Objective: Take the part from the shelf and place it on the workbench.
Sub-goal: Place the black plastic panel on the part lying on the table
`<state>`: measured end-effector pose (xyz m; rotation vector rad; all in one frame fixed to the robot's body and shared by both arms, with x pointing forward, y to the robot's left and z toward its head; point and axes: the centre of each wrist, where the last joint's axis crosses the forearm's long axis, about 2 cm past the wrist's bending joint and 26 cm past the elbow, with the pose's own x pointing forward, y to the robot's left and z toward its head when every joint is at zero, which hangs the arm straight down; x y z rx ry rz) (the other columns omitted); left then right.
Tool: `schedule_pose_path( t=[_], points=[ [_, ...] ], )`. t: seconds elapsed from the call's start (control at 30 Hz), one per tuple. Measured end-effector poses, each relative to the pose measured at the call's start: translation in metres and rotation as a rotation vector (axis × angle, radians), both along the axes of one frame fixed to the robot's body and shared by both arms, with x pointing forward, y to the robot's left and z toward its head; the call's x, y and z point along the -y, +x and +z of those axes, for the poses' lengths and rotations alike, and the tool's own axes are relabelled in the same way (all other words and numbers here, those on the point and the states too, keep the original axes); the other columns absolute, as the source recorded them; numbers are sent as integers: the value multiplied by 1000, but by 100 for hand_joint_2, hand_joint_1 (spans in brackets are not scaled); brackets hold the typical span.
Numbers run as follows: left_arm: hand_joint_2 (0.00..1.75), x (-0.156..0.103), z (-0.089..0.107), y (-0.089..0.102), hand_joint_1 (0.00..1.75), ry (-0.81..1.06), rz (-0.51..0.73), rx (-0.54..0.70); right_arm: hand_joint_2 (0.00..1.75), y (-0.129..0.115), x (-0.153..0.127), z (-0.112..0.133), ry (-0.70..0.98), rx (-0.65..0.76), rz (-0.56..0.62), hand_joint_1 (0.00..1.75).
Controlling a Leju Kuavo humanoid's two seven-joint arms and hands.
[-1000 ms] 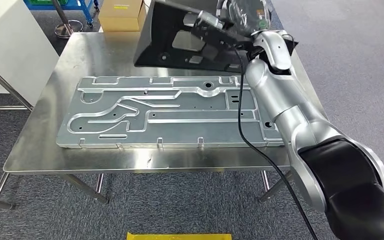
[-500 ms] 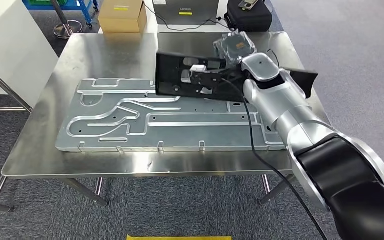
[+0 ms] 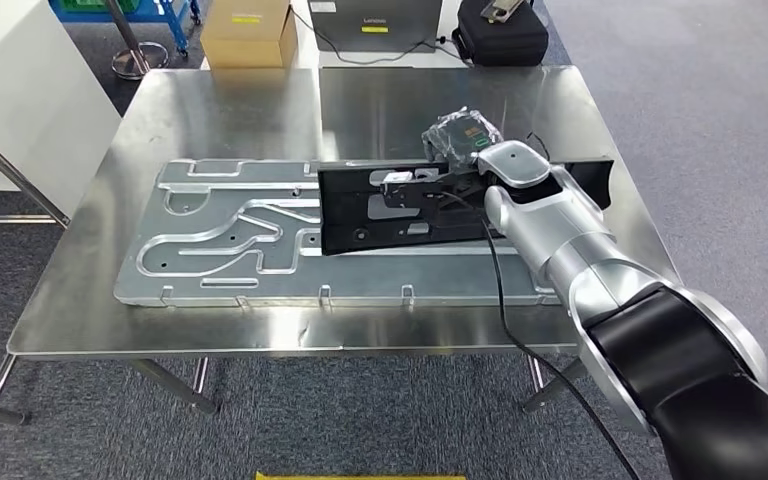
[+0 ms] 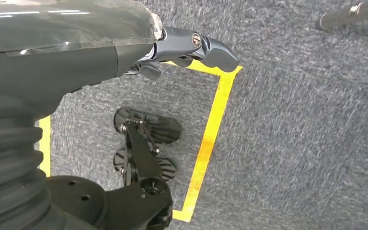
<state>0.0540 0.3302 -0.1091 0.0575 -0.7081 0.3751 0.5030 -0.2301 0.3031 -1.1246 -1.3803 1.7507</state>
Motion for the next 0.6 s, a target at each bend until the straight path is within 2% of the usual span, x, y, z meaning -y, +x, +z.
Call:
schedule_pose_path(
  t=[0.03, 0.17, 0.47, 0.6],
  points=[
    [175, 0, 0, 0, 0, 0, -1, 0, 175, 0, 0, 0, 0, -2, -1, 171],
    [175, 0, 0, 0, 0, -8, -13, 4, 0, 0, 1, -2, 11, -37, -2, 0],
    [175, 3, 1, 7, 0, -17, -67, 0, 0, -3, 3, -17, 137, -187, -1, 0],
    [0, 8, 1, 10, 0, -21, -95, 5, 0, -5, 7, -23, 167, -210, -6, 0]
  ],
)
